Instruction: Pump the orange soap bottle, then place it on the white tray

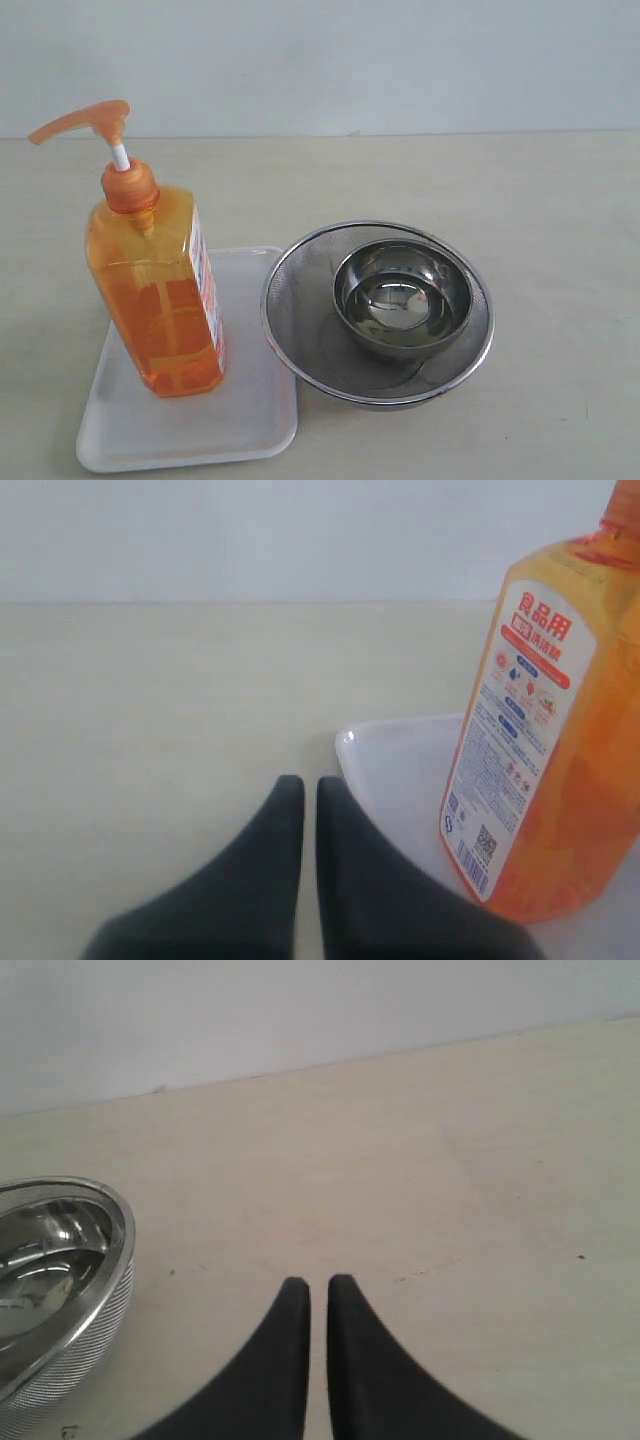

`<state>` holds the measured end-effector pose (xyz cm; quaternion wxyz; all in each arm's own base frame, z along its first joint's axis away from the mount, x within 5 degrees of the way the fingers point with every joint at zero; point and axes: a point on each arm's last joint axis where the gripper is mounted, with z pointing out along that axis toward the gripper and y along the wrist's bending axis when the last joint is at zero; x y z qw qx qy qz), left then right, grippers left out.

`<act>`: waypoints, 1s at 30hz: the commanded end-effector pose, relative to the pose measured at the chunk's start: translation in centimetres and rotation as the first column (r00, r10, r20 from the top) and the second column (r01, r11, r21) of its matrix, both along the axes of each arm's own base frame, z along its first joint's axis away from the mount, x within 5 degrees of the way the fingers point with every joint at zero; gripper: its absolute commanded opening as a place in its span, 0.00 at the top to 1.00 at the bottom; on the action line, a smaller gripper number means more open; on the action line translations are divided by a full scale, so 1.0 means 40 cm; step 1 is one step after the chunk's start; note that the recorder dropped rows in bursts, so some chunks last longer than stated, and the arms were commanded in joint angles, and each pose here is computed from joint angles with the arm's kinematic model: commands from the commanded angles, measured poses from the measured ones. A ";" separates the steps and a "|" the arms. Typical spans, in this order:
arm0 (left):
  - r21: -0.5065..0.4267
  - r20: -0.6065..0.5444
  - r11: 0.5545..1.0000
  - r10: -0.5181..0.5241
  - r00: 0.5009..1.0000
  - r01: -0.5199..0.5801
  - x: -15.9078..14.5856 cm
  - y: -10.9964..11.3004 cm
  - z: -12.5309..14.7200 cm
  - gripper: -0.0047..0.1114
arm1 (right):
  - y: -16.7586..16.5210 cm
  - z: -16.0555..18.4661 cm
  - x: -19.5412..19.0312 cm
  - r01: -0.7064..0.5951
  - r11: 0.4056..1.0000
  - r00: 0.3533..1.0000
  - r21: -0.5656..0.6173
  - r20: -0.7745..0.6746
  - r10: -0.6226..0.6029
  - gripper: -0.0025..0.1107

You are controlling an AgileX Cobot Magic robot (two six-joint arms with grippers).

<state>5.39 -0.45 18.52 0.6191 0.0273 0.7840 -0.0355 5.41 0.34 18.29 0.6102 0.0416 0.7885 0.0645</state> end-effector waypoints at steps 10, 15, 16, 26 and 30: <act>-0.016 0.000 1.000 0.004 1.000 -0.004 0.000 0.000 -0.002 0.92 | -0.001 -0.008 -0.003 -0.001 0.999 0.999 -0.036 -0.032 0.000 0.96; -0.016 0.000 1.000 0.004 1.000 -0.004 0.000 0.000 -0.002 0.92 | -0.001 -0.008 -0.003 -0.002 0.999 0.999 -0.039 -0.032 0.001 0.96; -0.016 0.000 1.000 0.004 1.000 -0.004 0.000 0.000 -0.002 0.92 | -0.001 -0.008 -0.003 -0.002 0.999 0.999 -0.039 -0.032 0.001 0.96; -0.016 0.000 1.000 0.004 1.000 -0.004 0.000 0.000 -0.002 0.92 | -0.001 -0.006 -0.003 -0.002 0.999 1.000 -0.038 -0.023 0.001 0.96; -0.016 0.000 1.000 0.004 1.000 -0.004 0.000 0.000 -0.002 0.92 | -0.001 -0.007 -0.003 -0.002 0.999 1.000 -0.036 -0.029 0.001 0.96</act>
